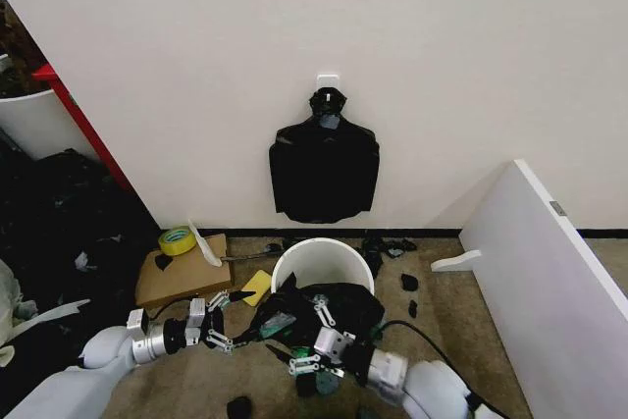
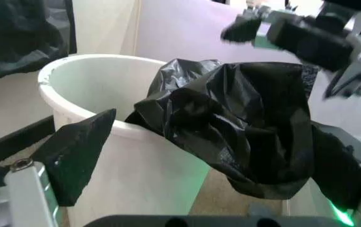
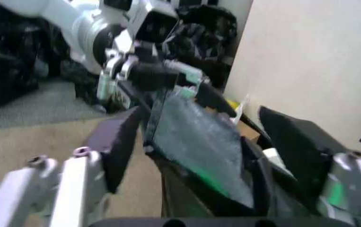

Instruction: Place the garbage bag over the trash bin.

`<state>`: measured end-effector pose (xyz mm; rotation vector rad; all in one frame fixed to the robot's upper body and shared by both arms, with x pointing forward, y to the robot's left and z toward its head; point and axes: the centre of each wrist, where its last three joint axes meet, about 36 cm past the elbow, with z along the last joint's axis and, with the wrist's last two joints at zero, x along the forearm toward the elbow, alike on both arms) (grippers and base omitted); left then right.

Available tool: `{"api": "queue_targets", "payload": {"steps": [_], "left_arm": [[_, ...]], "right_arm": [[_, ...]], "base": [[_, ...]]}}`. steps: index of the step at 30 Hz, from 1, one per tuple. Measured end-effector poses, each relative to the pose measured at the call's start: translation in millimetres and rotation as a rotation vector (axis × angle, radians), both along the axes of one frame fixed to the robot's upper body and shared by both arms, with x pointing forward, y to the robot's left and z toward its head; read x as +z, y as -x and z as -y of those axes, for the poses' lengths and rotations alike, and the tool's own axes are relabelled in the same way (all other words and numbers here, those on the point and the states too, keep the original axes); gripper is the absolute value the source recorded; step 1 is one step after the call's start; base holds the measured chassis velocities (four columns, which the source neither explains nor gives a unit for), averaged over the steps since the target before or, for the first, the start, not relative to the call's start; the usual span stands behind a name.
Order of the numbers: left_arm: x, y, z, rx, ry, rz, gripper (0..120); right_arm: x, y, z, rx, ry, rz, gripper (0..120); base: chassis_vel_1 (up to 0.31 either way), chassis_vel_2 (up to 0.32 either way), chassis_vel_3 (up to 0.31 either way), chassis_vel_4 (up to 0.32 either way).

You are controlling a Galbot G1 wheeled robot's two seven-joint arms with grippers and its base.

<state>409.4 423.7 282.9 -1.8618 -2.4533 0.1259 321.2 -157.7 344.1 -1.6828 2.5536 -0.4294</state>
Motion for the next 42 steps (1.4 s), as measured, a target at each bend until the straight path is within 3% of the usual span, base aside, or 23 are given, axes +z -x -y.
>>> {"api": "queue_targets", "payload": {"steps": [6, 19, 24, 32, 36, 42], "left_arm": [[0.1, 2.1, 3.5, -0.004, 0.003, 0.001, 100], [-2.1, 6.1, 4.0, -0.005, 0.005, -0.004, 100], [-2.0, 6.8, 5.3, -0.009, 0.008, 0.0, 100], [3.3, 10.9, 15.8, -0.075, -0.026, 0.044, 100], [7.0, 10.6, 10.3, -0.052, -0.021, 0.057, 100], [10.7, 15.6, -13.1, 0.0, -0.015, 0.063, 100]], "right_arm": [[-7.3, -0.9, 4.3, 0.039, 0.035, 0.024, 42], [-11.6, -10.0, 3.2, 0.033, 0.058, 0.054, 0], [-12.9, -13.2, 0.4, 0.032, 0.043, 0.069, 0], [-6.1, -20.5, -32.6, -0.208, -0.012, 0.06, 0], [-2.8, -17.6, -31.0, -0.206, -0.015, 0.062, 1], [8.7, -14.5, -12.7, -0.13, -0.003, 0.108, 23]], "base": [[0.0, 0.0, 0.0, 0.0], [0.0, 0.0, 0.0, 0.0], [0.0, 0.0, 0.0, 0.0], [0.0, 0.0, 0.0, 0.0], [0.0, 0.0, 0.0, 0.0], [0.0, 0.0, 0.0, 0.0]]}}
